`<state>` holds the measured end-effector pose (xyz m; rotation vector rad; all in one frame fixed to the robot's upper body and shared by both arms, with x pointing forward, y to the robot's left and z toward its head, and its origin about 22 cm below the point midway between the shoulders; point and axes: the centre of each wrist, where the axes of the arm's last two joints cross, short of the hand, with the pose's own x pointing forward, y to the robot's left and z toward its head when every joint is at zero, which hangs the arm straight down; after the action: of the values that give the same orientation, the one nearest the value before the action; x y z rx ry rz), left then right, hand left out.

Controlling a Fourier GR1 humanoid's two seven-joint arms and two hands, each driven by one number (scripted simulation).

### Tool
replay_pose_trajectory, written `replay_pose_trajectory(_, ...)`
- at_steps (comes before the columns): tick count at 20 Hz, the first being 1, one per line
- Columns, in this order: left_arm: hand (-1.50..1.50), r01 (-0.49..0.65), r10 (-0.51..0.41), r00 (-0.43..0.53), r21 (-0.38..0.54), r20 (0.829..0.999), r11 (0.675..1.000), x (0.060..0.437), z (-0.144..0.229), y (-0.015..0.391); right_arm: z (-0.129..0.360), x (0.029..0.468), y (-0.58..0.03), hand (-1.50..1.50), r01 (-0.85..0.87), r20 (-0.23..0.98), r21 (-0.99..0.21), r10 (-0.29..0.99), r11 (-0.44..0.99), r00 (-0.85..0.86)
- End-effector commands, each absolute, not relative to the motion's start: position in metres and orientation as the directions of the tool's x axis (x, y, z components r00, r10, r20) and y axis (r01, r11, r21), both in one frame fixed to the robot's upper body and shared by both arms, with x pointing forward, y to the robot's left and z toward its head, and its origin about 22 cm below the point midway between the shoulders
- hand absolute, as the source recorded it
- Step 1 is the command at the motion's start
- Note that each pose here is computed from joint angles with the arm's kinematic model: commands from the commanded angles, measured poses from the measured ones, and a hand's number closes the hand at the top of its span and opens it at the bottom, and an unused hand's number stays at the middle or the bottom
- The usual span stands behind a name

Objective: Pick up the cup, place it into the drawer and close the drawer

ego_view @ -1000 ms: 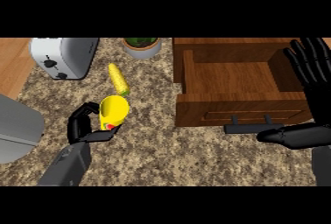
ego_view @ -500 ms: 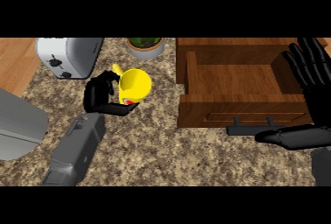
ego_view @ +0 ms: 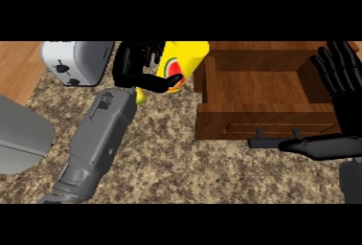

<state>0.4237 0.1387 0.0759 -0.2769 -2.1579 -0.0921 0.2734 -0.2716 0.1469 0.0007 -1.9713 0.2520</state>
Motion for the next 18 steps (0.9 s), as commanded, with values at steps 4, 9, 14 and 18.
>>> replay_pose_trajectory(4,1.5,0.226,0.099,-0.552,0.034,0.828,0.973,0.434,0.164,0.079,0.13,0.266,-0.28,-1.5,-0.093,0.895,-0.194,0.137,0.977,-0.424)
replay_pose_trajectory(9,1.5,0.168,-0.004,-0.448,0.088,0.894,0.982,0.441,0.175,0.046,0.147,0.278,-0.271,-1.5,-0.138,0.897,-0.177,0.102,0.975,-0.43)
replay_pose_trajectory(14,1.5,0.138,-0.081,-0.351,0.137,0.933,0.981,0.443,0.174,0.029,0.143,0.284,-0.269,-1.5,-0.162,0.891,-0.176,0.087,0.971,-0.445)
replay_pose_trajectory(18,1.5,0.129,-0.159,-0.297,0.205,0.941,0.97,0.446,0.152,0.034,0.144,0.288,-0.256,-1.5,-0.172,0.888,-0.179,0.084,0.969,-0.452)
